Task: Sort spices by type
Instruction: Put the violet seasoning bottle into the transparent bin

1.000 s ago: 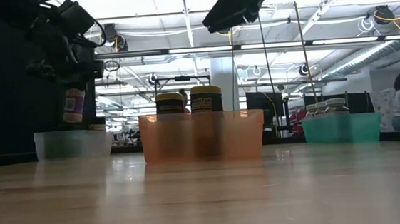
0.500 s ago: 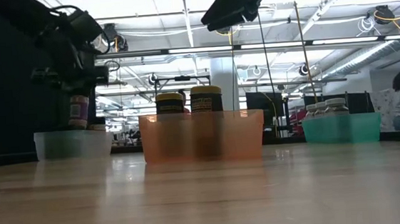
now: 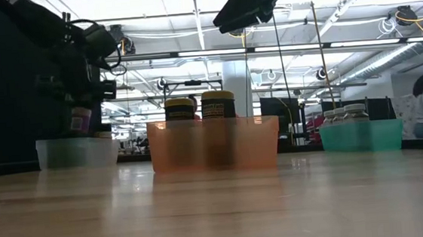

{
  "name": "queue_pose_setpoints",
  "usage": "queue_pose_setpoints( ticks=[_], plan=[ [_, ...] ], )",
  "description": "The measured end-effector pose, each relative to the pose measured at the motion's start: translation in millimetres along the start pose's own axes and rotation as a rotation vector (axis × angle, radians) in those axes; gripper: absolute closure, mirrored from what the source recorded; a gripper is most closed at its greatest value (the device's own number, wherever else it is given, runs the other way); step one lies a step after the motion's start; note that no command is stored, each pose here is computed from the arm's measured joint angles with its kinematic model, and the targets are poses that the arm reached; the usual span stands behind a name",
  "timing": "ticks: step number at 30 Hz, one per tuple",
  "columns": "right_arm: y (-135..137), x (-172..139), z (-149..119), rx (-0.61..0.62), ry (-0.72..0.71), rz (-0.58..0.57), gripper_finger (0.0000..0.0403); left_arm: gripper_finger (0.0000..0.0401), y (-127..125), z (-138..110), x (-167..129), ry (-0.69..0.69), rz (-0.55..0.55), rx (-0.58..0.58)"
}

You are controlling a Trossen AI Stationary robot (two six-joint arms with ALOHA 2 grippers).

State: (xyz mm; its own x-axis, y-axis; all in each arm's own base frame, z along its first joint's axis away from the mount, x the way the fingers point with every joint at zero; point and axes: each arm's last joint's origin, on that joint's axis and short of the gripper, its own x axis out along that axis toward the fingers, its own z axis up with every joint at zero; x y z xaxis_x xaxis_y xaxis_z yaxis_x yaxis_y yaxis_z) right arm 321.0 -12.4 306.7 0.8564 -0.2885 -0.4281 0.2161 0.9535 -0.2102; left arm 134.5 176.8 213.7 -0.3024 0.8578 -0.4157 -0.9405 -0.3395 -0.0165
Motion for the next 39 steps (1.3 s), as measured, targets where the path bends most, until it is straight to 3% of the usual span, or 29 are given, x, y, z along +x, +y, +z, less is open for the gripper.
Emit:
queue_pose_setpoints(
  ticks=[6,23,39],
  plan=[
    [0,0,0,0.001,0.001,0.0,0.0117,0.0163,-9,-5,6,-0.012,-0.007,-0.06],
    [1,0,-1,0.001,0.008,0.039,0.0117,0.0161,-19,-24,33,0.019,0.061,-0.052],
    [3,0,-1,0.003,0.009,0.077,0.0117,0.0161,-22,-28,36,0.038,0.045,-0.024]
  ],
)
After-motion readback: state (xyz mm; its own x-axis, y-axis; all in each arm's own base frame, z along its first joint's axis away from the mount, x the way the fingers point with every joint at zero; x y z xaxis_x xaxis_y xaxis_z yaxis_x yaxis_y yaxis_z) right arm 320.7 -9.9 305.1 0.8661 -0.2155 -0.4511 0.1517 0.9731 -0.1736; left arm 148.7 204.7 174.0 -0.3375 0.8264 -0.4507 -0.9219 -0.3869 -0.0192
